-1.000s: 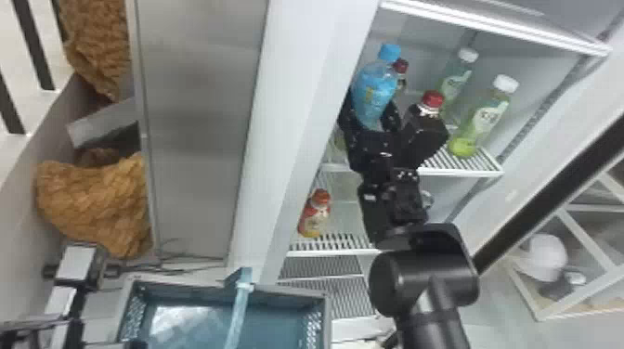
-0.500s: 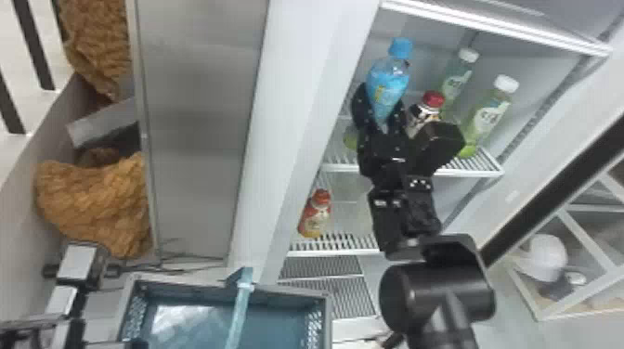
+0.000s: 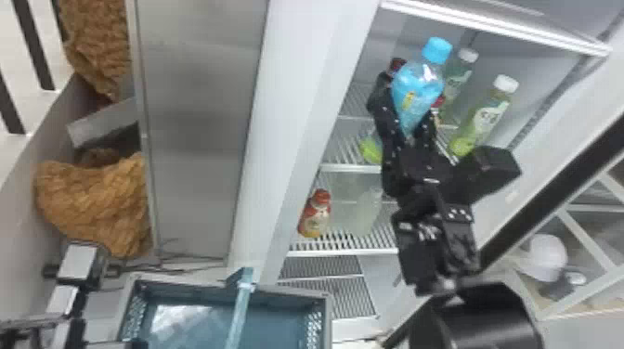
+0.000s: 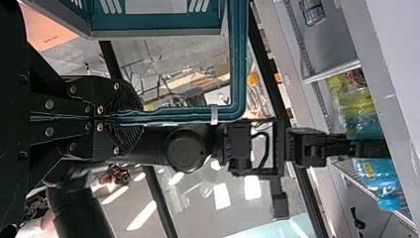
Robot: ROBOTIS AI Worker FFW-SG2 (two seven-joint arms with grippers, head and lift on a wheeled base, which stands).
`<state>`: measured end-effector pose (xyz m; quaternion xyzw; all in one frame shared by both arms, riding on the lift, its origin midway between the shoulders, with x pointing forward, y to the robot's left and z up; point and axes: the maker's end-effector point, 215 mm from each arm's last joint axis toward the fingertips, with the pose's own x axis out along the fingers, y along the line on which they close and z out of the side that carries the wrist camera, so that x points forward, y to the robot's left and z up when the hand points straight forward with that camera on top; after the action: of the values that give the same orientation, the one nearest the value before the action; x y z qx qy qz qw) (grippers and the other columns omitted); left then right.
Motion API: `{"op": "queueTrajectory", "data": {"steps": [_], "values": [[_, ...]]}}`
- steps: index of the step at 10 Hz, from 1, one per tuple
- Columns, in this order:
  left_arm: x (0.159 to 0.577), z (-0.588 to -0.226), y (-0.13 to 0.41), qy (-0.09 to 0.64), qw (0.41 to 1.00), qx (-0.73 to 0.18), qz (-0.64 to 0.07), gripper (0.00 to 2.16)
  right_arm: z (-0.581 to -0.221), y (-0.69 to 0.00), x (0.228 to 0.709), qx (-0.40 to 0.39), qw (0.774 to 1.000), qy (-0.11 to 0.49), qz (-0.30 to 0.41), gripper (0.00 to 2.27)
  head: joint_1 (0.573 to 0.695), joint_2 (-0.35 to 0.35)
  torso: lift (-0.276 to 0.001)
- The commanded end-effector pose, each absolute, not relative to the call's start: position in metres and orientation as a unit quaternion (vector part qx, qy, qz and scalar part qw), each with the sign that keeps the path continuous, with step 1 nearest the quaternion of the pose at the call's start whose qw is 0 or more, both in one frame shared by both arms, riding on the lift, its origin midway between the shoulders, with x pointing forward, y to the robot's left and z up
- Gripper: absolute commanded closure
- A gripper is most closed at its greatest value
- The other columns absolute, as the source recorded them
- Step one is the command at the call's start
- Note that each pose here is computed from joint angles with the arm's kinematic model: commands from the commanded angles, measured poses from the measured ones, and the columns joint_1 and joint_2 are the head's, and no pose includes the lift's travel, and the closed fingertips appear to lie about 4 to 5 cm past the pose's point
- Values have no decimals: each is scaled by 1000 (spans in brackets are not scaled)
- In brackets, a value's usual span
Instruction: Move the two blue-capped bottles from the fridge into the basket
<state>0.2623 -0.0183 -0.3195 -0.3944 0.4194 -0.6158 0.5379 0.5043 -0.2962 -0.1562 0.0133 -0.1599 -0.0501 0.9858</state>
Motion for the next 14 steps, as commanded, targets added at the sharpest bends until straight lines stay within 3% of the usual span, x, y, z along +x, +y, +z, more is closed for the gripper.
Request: {"op": "queueTrajectory", "data": {"steps": [1,6,14], "values": [[263,-320,-18,420,539,-394,-615,1205,-152,-292,479,22,986,-157,-42,1282,695,-350,-76],[263,-321,-17,420,539,-396,-613,1205,-176,-265,406,83,992,-90,-2,1282,695,-350,-76],[263,-318,-20,417,529,-413,-613,1205,-239,-199,354,149,983,41,100,1282,695,-350,-76]]}}
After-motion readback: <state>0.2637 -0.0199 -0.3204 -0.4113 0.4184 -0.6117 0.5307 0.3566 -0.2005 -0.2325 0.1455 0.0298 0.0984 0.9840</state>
